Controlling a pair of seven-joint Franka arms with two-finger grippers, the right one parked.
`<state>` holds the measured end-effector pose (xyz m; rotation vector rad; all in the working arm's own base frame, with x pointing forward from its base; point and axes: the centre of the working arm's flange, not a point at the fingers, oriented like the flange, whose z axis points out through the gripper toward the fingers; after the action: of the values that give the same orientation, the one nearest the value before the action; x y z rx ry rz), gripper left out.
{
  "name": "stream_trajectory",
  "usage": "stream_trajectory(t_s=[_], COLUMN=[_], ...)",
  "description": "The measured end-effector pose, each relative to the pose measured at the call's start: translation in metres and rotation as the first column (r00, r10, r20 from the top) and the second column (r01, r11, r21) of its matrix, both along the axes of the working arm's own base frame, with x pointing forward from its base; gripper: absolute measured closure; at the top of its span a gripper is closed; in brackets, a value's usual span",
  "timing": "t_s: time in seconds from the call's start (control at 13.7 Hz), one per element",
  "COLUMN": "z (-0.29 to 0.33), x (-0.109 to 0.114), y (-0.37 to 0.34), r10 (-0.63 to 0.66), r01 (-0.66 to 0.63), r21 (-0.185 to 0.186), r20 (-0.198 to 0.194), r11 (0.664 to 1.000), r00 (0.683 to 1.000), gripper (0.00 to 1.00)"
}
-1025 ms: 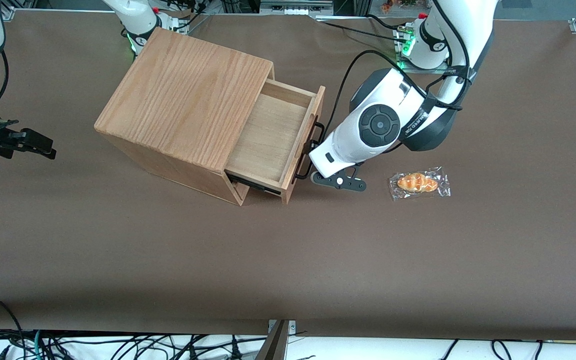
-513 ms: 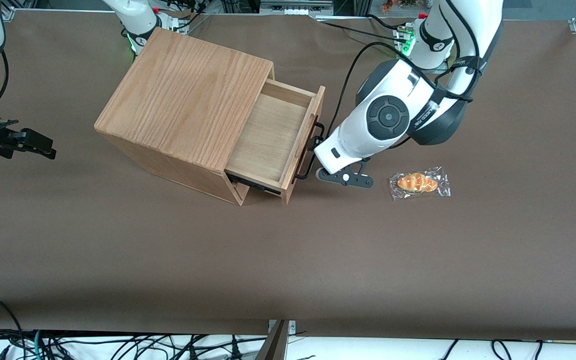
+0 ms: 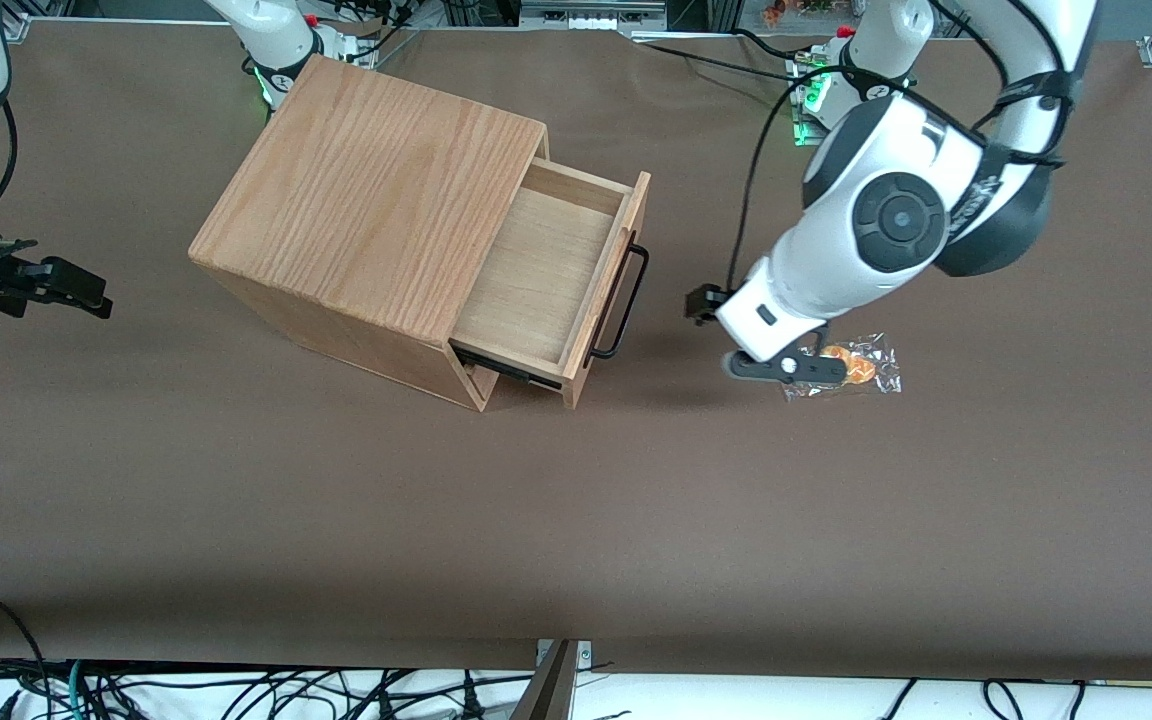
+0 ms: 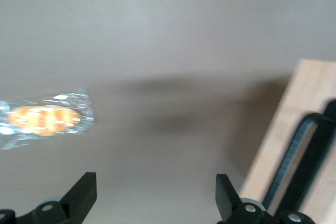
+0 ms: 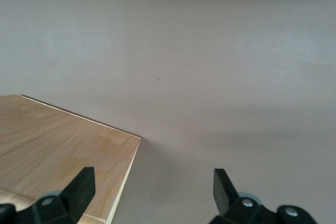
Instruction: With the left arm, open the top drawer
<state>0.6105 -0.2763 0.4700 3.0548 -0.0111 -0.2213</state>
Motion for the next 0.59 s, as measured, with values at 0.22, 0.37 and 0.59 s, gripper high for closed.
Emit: stream_trajectory(t_s=[0.22,0.37,0.59], z=[0.030,0.038,0.038], x=[0.013,0.020,0.028], y=[0.054,0.084,0.111], r10=[0.059,0.104,0.144], r01=[-0.063,-0.108,-0.149], r21=[0.057,0.057,0.057], r20=[0.065,0.075,0.076], r11=[0.996,0.992,0.987], r00=[0.996,0.992,0.987], gripper=[0.00,0.00,0.00])
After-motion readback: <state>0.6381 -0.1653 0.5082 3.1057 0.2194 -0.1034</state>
